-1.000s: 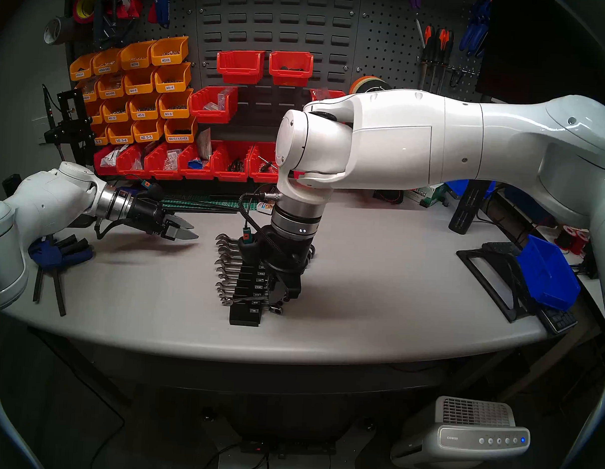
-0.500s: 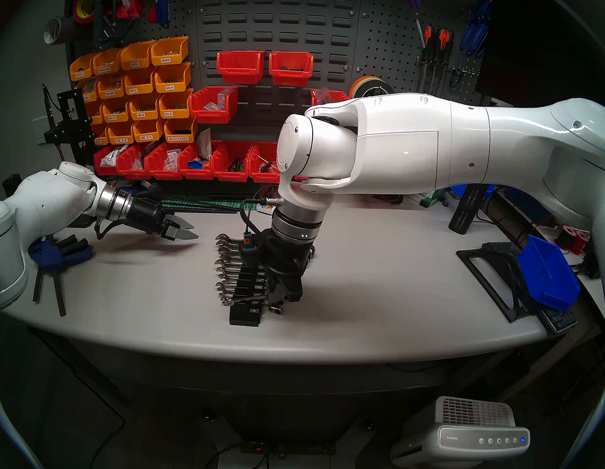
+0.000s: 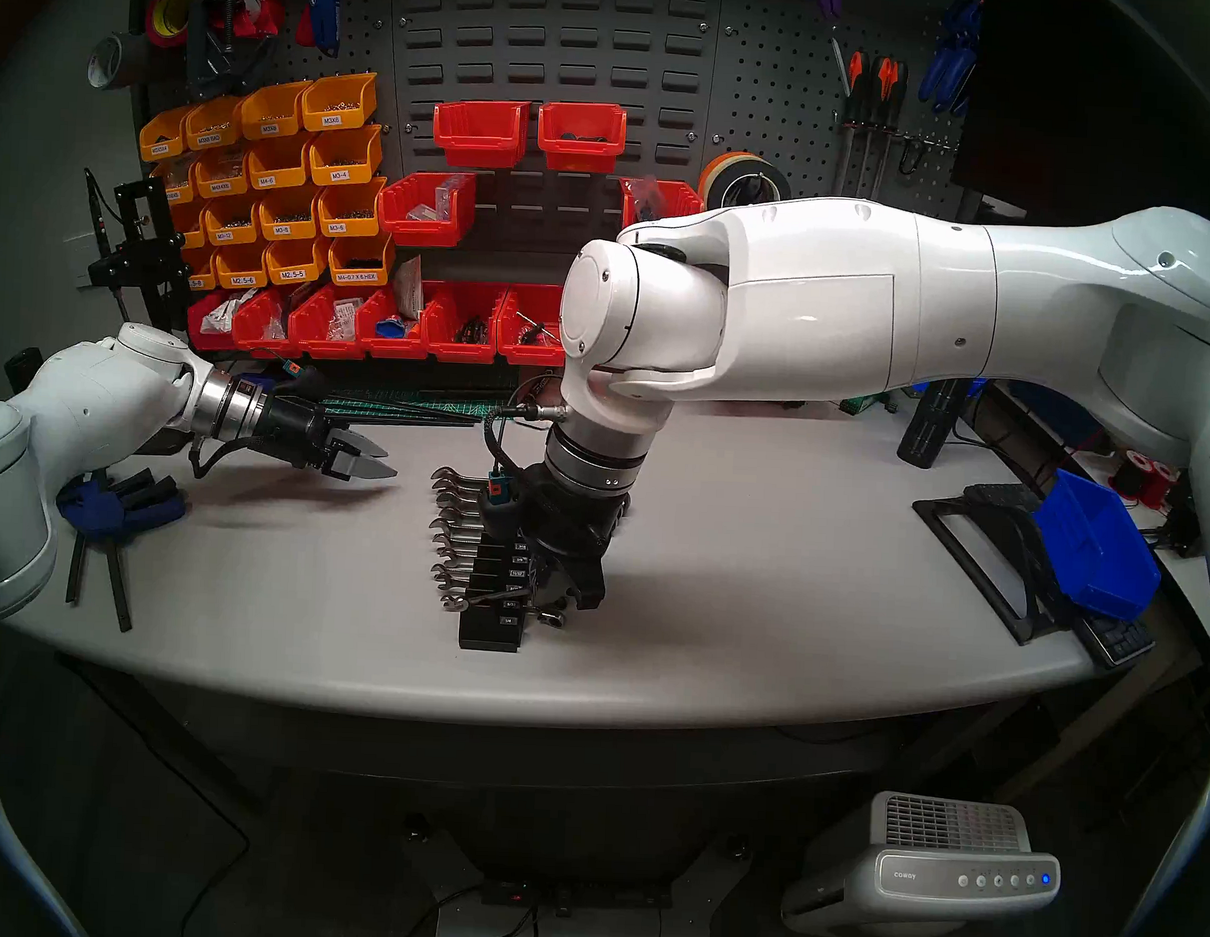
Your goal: Put the wrenches on the table into the correct slot in the case
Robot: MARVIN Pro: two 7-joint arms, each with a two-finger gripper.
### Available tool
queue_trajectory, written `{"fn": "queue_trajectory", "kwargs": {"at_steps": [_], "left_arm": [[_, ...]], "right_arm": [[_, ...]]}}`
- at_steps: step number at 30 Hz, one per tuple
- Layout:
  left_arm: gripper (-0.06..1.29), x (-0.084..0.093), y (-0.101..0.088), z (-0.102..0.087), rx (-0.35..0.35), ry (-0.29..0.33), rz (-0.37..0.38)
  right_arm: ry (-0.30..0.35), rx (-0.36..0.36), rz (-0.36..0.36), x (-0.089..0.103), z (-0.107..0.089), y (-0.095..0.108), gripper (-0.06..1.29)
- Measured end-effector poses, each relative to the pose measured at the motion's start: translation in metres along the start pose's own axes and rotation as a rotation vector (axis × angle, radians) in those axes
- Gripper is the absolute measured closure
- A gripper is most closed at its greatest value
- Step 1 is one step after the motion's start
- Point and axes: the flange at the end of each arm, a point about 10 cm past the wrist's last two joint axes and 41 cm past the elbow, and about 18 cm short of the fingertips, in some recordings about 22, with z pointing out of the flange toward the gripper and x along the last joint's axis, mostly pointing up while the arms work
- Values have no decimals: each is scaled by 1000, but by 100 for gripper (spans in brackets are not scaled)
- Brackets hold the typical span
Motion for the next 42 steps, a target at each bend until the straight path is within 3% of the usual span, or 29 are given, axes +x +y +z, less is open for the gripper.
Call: {"fn": "queue_trajectory", "kwargs": {"at_steps": [22,29,36,42], "left_arm": [[0,0,0,0,0,0,0],[0,0,0,0,0,0,0],[0,0,0,0,0,0,0],[0,0,0,0,0,0,0]], "right_arm": [[58,-80,31,-1,2,-3,126],[93,-174,74,8,-48,32,126],[98,-177,81,10,-69,49,126],[91,-145,57,14,-76,57,126]]}}
